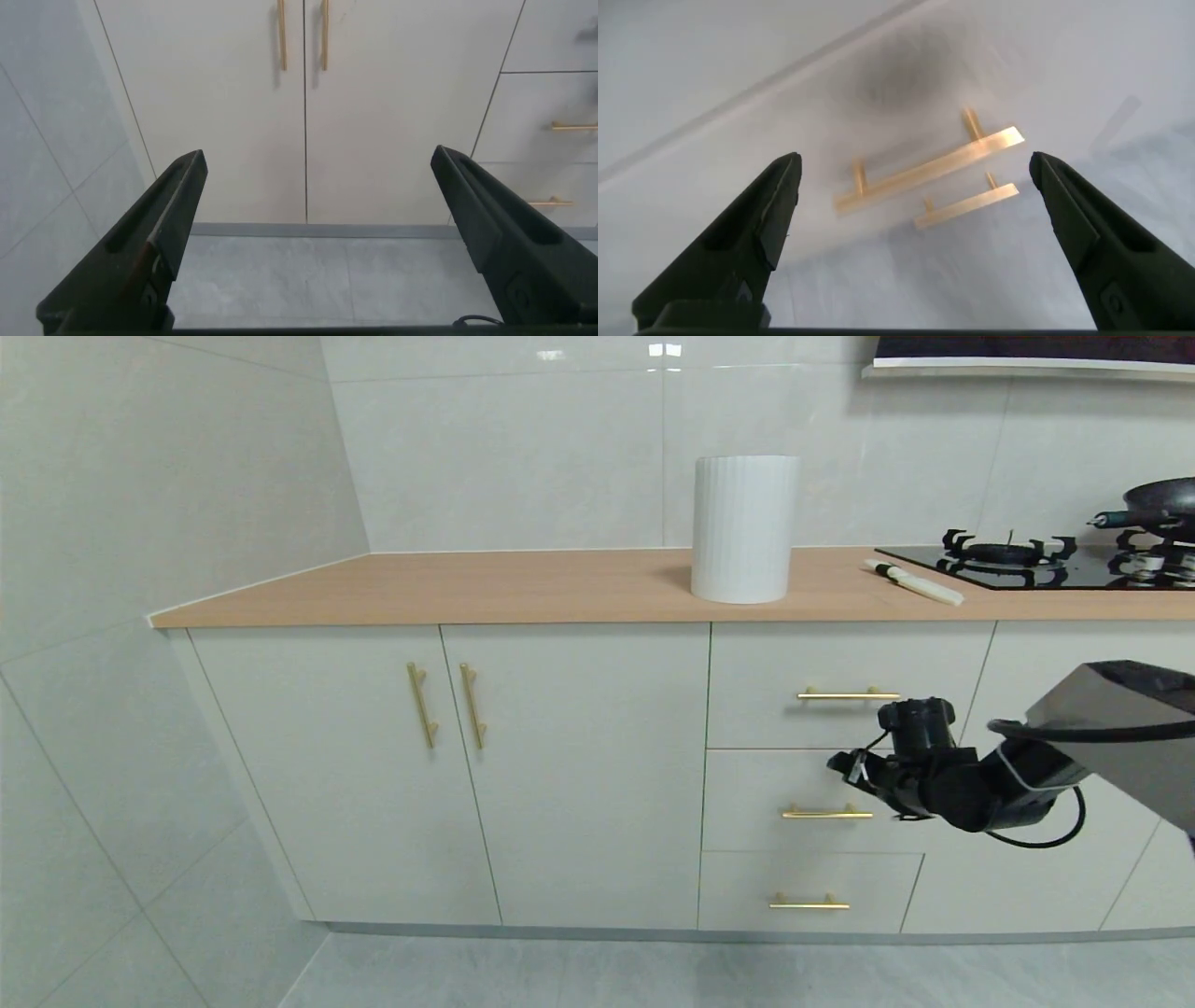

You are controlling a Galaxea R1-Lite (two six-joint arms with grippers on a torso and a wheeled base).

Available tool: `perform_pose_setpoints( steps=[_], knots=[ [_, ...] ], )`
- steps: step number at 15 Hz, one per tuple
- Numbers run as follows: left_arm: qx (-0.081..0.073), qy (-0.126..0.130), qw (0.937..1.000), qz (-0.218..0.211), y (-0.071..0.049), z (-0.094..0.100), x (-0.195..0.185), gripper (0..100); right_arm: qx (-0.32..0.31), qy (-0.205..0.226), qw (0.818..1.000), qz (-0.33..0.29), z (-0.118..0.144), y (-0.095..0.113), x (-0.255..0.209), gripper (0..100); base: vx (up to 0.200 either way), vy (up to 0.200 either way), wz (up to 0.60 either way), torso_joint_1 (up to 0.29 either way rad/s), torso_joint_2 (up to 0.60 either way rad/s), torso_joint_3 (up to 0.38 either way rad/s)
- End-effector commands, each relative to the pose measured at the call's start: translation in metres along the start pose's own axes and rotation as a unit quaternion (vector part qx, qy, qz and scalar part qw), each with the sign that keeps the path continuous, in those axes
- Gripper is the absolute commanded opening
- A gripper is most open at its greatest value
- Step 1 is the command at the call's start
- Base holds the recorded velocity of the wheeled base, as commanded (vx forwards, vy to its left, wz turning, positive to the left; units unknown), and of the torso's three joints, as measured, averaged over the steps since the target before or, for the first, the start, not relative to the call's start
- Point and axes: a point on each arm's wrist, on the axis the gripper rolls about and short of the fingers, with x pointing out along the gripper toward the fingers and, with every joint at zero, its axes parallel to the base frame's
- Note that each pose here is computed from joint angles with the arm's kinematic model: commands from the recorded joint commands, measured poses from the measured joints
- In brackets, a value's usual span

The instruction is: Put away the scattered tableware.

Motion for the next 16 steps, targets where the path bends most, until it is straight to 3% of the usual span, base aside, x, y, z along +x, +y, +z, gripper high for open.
perform_pose_setpoints(
  steps=[1, 4, 7, 9, 12, 16],
  knots=[
    [0.000, 0.000, 1.0000, 0.000, 0.000, 0.000, 0.000, 100, -0.026, -0.048, 0.998, 0.028, 0.035, 0.000, -0.102, 100, 0.000, 0.000, 0.00, 0.000, 0.00, 0.000],
    [0.000, 0.000, 1.0000, 0.000, 0.000, 0.000, 0.000, 100, -0.054, -0.093, 0.993, 0.042, 0.040, -0.017, -0.189, 100, 0.000, 0.000, 0.00, 0.000, 0.00, 0.000],
    [0.000, 0.000, 1.0000, 0.000, 0.000, 0.000, 0.000, 100, -0.114, -0.157, 0.980, 0.053, 0.009, -0.058, -0.292, 100, 0.000, 0.000, 0.00, 0.000, 0.00, 0.000],
    [0.000, 0.000, 1.0000, 0.000, 0.000, 0.000, 0.000, 100, -0.148, -0.189, 0.969, 0.050, -0.007, -0.075, -0.325, 100, 0.000, 0.000, 0.00, 0.000, 0.00, 0.000],
    [0.000, 0.000, 1.0000, 0.000, 0.000, 0.000, 0.000, 100, -0.171, -0.221, 0.960, -0.024, -0.035, -0.105, -0.369, 100, 0.000, 0.000, 0.00, 0.000, 0.00, 0.000],
    [0.000, 0.000, 1.0000, 0.000, 0.000, 0.000, 0.000, 100, -0.202, -0.228, 0.950, -0.064, -0.083, -0.145, -0.420, 100, 0.000, 0.000, 0.00, 0.000, 0.00, 0.000]
  ],
)
